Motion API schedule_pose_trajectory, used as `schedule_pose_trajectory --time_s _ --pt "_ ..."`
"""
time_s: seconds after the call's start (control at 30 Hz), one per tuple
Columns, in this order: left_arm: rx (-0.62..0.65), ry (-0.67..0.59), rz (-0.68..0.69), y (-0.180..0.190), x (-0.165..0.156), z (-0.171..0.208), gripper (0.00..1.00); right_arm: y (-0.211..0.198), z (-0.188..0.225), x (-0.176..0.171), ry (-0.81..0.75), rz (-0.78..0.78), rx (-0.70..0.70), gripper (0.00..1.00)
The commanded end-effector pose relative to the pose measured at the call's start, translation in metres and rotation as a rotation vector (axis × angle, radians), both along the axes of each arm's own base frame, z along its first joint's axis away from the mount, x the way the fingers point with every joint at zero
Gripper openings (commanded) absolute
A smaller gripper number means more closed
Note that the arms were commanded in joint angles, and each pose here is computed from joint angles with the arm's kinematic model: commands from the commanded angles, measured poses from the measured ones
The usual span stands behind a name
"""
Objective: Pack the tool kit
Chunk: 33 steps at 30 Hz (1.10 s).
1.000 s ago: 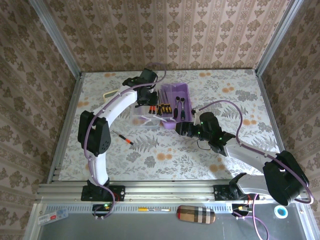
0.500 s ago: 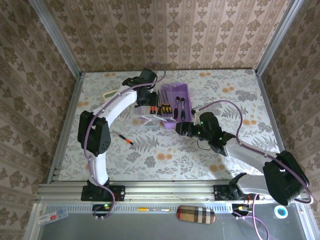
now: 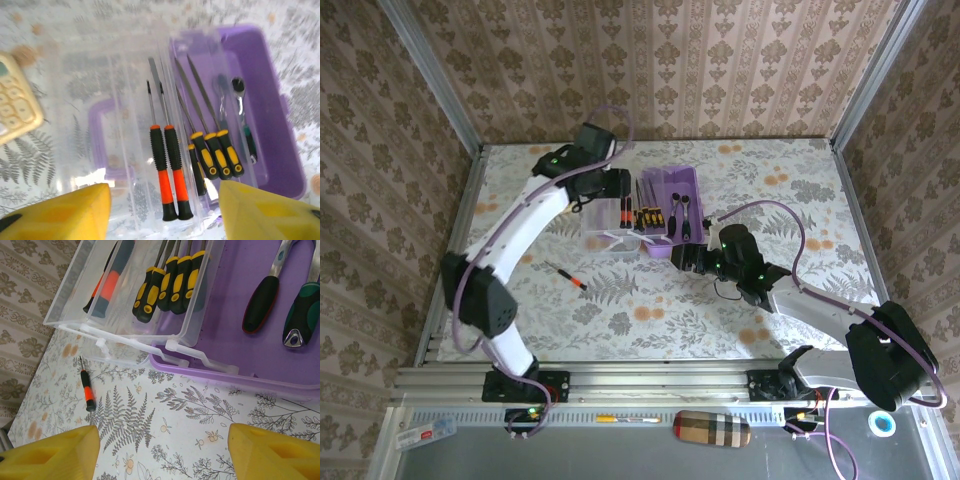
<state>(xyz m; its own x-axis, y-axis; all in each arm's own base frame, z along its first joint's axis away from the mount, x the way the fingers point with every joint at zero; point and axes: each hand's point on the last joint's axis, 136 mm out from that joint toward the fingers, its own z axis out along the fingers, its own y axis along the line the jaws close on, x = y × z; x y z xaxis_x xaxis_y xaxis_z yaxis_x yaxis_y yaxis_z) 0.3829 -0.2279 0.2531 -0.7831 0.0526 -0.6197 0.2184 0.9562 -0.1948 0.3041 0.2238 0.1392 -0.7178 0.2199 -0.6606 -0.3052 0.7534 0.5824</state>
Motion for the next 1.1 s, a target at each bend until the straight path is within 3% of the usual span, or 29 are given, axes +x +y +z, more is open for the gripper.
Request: schedule_pose_trajectory --time_s 0.0,0.17,0.3,0.43,0.7,0.9,1.07 --pt "0.007 -0.051 0.111 0.036 -0.013 0.002 0.64 0.003 0.006 0.001 -0.020 0.005 0.008 0.70" --pt "-0.089 -0.051 0.257 0.079 -0.044 -0.029 0.66 0.006 0.004 0.001 -0.009 0.011 0.013 0.70" --pt "-0.144 0.039 0.431 0.116 -0.077 -0.086 0.64 0.009 0.004 0.000 -0.011 0.020 0.016 0.70" --pt "-0.159 0.120 0.498 0.128 -0.099 -0.128 0.63 0.010 0.003 -0.001 -0.009 0.022 0.013 0.70" --pt "-0.123 0.222 0.564 0.131 -0.101 -0.174 0.62 0.011 0.001 0.000 -0.007 0.023 0.003 0.70" --pt "-0.099 0.275 0.583 0.132 -0.096 -0.196 0.56 0.011 0.003 -0.001 -0.013 0.029 0.004 0.70" --pt "-0.092 0.278 0.609 0.138 -0.098 -0.206 0.52 0.028 0.013 -0.010 -0.032 0.128 0.079 0.71"
